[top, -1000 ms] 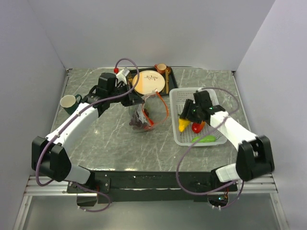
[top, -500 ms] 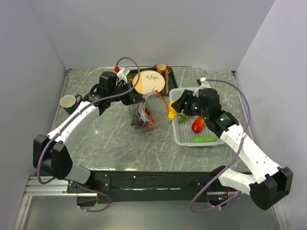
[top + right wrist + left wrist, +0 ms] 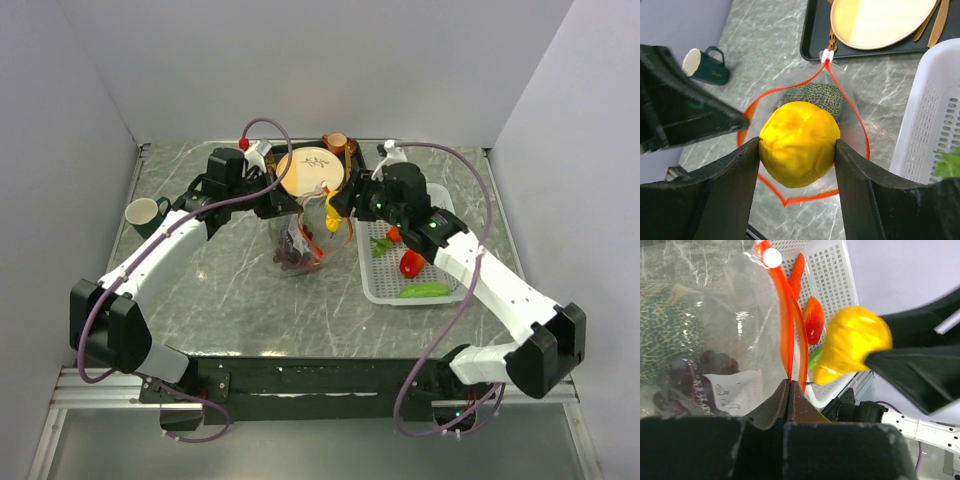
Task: Place the food in the zip-top bag and seal the zipper
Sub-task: Place the fake fruit in the zipper food storage bag, then pick up the fake fruit from the bin.
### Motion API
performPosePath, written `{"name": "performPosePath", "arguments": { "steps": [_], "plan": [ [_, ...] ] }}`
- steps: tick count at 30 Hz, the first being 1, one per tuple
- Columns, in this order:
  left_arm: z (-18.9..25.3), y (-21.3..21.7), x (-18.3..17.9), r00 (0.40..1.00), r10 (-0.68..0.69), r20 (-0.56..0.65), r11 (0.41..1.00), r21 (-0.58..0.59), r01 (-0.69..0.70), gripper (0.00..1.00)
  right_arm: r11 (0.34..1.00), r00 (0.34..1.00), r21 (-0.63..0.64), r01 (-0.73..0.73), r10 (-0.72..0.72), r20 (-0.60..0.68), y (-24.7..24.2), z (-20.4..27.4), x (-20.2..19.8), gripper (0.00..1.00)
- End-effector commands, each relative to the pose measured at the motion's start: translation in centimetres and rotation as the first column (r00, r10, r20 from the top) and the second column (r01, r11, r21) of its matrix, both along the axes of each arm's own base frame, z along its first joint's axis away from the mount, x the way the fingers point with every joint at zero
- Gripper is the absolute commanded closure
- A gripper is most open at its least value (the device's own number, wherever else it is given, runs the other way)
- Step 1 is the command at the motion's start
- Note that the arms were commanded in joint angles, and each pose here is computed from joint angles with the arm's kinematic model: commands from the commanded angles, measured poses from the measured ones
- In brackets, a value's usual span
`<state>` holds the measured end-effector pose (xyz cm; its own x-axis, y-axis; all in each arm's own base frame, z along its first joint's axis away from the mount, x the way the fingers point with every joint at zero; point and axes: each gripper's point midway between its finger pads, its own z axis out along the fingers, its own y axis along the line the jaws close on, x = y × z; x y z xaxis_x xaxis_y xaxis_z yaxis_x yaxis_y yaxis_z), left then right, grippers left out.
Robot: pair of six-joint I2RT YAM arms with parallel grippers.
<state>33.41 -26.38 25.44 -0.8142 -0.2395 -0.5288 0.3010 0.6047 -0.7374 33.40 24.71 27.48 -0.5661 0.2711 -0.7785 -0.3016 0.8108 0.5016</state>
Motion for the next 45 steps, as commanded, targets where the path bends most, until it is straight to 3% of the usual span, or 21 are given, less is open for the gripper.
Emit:
{"name": "performPosePath", "arguments": {
  "steps": [1,5,6,8,10,13,14,22,25,30,37,45],
  "plan": [
    [4.0,-0.3,0.3,0.994,-0.017,0.112,0.999,-0.037,0.021,0.99,1.0,1.0,0.026,-0.009,0.009,0.025,1.3,0.6,1.6,0.68],
    [4.6,-0.4,0.0,0.992,-0.017,0.125,0.998,-0.058,0.024,0.99,1.0,0.999,0.009,-0.023,0.023,-0.039,2.1,-2.4,1.9,0.65],
    [4.7,-0.3,0.0,0.992,-0.015,0.127,0.998,-0.056,0.022,0.99,1.0,0.998,0.003,-0.025,0.025,-0.054,2.1,-3.0,1.7,0.49],
    [4.5,-0.3,-0.1,0.993,-0.016,0.121,0.998,-0.054,0.023,0.99,0.999,0.997,-0.012,-0.036,0.035,-0.063,2.1,-3.7,1.6,0.43],
    [4.6,-0.3,-0.1,0.992,-0.018,0.124,0.998,-0.056,0.025,0.99,0.999,0.997,-0.04,-0.025,0.022,-0.076,1.7,-4.3,1.7,0.2],
    [4.5,-0.4,0.0,0.992,-0.021,0.121,0.998,-0.059,0.028,0.99,0.997,0.997,-0.08,-0.007,0.0,-0.083,1.1,-4.4,1.7,0.09],
    [4.6,-0.4,0.0,0.992,-0.02,0.122,0.998,-0.059,0.028,0.99,0.997,0.997,-0.079,-0.001,-0.005,-0.071,0.8,-3.9,1.6,0.0],
    [4.4,-0.4,-0.2,0.993,-0.02,0.118,0.998,-0.059,0.027,0.99,0.971,0.977,-0.136,0.195,-0.204,-0.058,-5.5,-4.0,1.2,0.0],
    [4.3,-0.4,-0.3,0.993,-0.023,0.116,0.998,-0.063,0.03,0.99,0.936,0.94,-0.163,0.313,-0.33,-0.09,-10.0,-5.9,0.8,0.0],
    [4.0,-0.5,-0.4,0.994,-0.029,0.109,0.997,-0.066,0.036,0.99,0.838,0.841,-0.341,0.427,-0.506,-0.19,-16.1,-11.9,-0.8,0.0],
    [3.4,-0.4,-0.4,0.995,-0.029,0.097,0.998,-0.055,0.035,0.99,0.79,0.746,-0.414,0.453,-0.59,-0.309,-19.1,-17.1,-1.8,0.0],
    [3.1,-0.4,-0.2,0.995,-0.028,0.091,0.999,-0.044,0.033,0.99,0.742,0.665,-0.458,0.489,-0.657,-0.355,-20.5,-18.9,-2.8,0.0]
  ]
}}
